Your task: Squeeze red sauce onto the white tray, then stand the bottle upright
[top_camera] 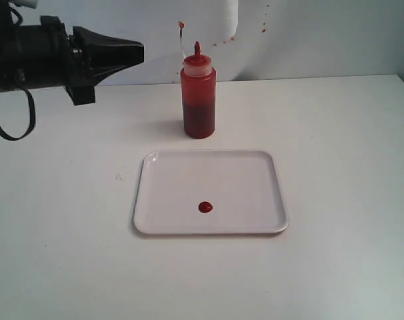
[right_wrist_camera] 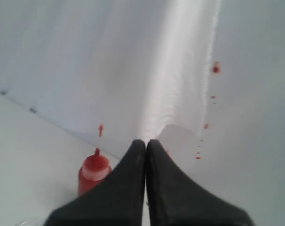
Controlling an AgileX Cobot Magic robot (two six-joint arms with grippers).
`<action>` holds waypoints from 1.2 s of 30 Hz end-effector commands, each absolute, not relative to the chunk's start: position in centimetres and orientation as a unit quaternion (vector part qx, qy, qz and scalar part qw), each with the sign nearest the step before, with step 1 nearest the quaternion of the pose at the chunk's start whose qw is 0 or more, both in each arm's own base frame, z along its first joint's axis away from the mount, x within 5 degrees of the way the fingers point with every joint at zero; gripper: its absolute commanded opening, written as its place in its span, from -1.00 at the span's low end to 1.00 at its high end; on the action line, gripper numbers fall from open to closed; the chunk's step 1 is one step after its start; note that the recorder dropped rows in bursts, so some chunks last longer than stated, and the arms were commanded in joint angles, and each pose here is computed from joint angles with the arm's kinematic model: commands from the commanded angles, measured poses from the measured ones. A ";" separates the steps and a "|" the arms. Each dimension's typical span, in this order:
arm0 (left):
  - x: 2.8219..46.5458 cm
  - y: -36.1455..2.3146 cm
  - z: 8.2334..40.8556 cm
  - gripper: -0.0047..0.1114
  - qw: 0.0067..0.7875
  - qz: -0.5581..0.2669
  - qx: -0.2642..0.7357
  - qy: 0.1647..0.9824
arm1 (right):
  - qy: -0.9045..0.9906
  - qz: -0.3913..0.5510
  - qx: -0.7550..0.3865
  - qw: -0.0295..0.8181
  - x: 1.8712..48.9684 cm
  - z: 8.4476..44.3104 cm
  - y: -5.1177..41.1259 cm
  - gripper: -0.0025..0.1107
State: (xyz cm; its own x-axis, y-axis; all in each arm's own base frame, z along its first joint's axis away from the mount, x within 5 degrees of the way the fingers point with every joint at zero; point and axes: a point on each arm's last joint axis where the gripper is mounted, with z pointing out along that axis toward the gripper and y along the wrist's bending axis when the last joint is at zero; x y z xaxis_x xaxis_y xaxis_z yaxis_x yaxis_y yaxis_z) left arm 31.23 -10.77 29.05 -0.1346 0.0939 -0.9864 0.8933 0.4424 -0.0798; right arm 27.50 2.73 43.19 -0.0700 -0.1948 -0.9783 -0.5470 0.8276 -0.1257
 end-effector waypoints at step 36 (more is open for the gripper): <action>-1.1 -8.1 34.4 -0.92 0.716 -0.369 0.448 0.388 | 0.704 0.090 -0.116 0.695 10.9 33.5 2.4 -0.96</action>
